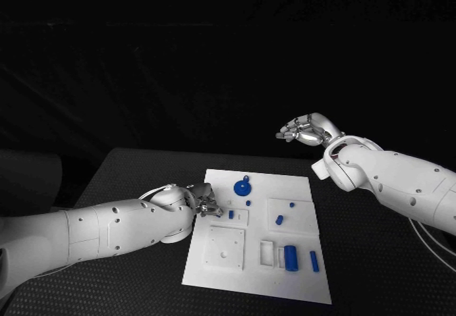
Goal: Assemble the parts on the task board
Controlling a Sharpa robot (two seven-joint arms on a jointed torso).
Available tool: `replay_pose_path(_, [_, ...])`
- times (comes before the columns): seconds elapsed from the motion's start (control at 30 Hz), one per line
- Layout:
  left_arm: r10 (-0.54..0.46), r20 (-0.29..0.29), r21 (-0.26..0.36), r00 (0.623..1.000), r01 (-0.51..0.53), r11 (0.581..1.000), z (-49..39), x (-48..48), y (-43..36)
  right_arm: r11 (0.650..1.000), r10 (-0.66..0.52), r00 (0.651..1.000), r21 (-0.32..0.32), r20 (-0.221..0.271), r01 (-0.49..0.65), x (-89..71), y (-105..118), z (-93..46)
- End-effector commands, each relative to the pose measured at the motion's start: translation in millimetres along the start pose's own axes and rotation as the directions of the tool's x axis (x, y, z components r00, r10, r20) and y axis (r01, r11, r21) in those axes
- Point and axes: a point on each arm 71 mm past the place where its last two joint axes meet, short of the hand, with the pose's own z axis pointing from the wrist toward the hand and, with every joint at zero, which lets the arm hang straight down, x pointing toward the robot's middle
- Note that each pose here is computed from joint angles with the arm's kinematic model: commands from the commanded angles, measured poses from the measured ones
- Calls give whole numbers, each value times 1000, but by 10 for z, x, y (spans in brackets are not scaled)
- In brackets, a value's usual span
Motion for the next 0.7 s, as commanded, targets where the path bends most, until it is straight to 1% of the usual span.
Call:
replay_pose_path(0.03, [24,-56,10,998,-24,1000,-8,70,-26,1000,3,1000,-13,-11,-3,14,15,4])
replay_pose_path(0.53, [31,-68,11,997,-30,999,2,83,-52,1000,4,1000,-14,-13,-4,22,21,8])
replay_pose_path(0.7, [35,-71,15,997,-34,999,9,89,-77,1000,4,1000,-13,-13,-4,21,19,9])
